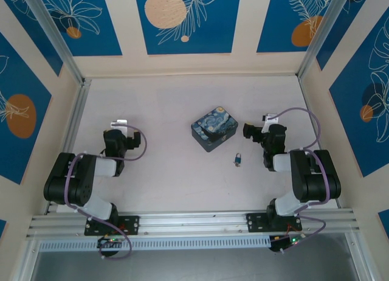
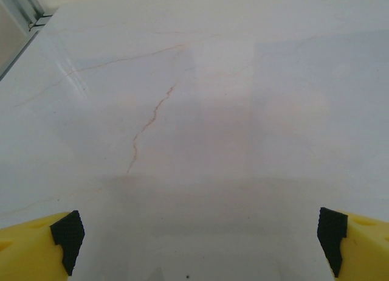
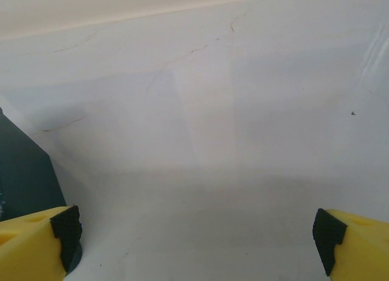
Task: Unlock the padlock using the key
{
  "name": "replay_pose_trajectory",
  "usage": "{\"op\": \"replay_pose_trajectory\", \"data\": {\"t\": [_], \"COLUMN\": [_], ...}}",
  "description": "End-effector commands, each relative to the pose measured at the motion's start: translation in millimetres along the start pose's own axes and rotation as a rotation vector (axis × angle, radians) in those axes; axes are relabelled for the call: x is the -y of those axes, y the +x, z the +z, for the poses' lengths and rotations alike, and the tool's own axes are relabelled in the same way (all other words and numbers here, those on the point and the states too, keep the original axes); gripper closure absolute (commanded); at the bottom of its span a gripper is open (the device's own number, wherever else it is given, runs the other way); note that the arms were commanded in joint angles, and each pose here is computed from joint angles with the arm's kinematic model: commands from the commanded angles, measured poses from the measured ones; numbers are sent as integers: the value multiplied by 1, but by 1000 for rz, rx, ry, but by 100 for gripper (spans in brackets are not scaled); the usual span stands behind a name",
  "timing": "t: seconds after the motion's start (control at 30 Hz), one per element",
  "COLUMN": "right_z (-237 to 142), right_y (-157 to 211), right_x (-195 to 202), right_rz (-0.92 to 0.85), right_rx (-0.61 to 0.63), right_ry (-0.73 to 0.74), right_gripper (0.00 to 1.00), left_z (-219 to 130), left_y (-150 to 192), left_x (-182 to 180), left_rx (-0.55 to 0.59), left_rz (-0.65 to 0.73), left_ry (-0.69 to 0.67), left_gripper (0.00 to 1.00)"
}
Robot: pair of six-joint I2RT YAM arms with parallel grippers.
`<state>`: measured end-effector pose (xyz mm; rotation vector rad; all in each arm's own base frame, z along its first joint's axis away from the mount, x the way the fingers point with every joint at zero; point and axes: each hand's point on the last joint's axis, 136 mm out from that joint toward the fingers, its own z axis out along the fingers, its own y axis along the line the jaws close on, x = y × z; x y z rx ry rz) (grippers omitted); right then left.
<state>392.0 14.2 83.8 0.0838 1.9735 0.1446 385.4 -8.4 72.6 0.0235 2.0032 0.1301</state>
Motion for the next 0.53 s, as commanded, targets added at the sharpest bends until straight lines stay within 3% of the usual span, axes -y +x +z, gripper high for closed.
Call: {"op": "replay_pose_trajectory", "data": {"t": [0.0, 0.5], "right_z": [0, 1], "right_y": [-10, -10], "right_x": [-5, -10], "right_rz": [-45, -51], "right_rx": [34, 25], "right_ry": [-10, -53], "right_gripper": [1, 1], "left_z": [2, 3], "left_y": [-18, -18], "left_x": [3, 3], "left_rx": [54, 50], "left_rz": [-1, -3], "left_ry": [34, 35], "left_gripper": [0, 0]}}
